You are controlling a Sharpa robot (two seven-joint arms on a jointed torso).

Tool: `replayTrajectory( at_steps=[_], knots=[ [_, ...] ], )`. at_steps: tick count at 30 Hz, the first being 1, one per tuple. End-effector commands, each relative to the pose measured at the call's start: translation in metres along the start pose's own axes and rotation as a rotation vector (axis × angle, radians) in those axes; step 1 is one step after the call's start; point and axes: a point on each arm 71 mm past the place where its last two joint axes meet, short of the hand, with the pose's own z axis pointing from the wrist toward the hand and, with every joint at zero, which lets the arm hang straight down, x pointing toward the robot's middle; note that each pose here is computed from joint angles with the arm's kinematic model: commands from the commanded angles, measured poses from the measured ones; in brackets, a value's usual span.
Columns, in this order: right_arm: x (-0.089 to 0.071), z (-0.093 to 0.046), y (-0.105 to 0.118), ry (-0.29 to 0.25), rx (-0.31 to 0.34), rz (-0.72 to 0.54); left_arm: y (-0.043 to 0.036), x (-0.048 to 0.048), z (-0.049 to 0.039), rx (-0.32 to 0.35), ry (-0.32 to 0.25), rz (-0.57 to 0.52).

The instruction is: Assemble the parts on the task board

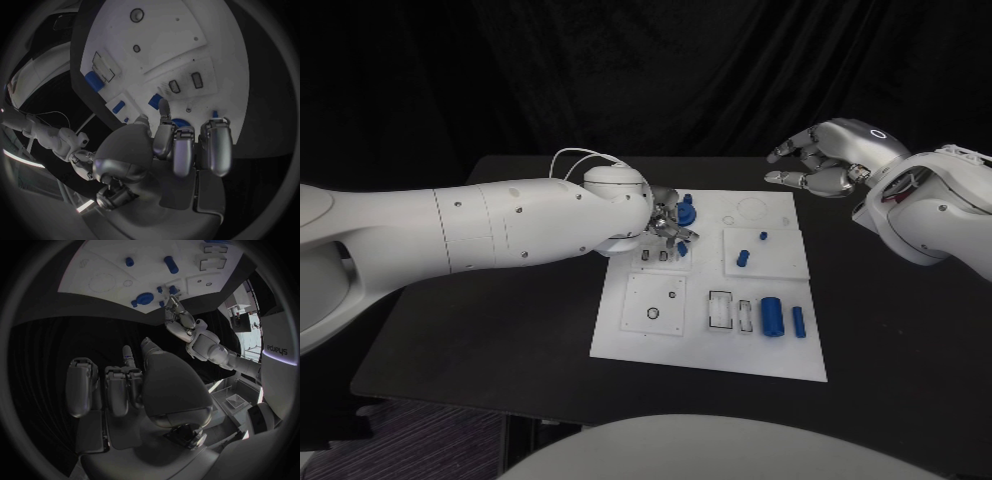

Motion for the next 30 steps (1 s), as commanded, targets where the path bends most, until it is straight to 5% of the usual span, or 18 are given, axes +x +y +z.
replayTrajectory(
  at_steps=[1, 30],
  knots=[
    [0.0018, -0.0003, -0.0005, 0.015, 0.009, 0.0, -0.003, 0.0022, 0.0014, 0.022, 0.005, -0.007],
    [0.0028, 0.0005, -0.0002, 0.025, 0.007, -0.001, -0.0056, 0.012, 0.008, 0.032, 0.046, 0.005]
  ],
)
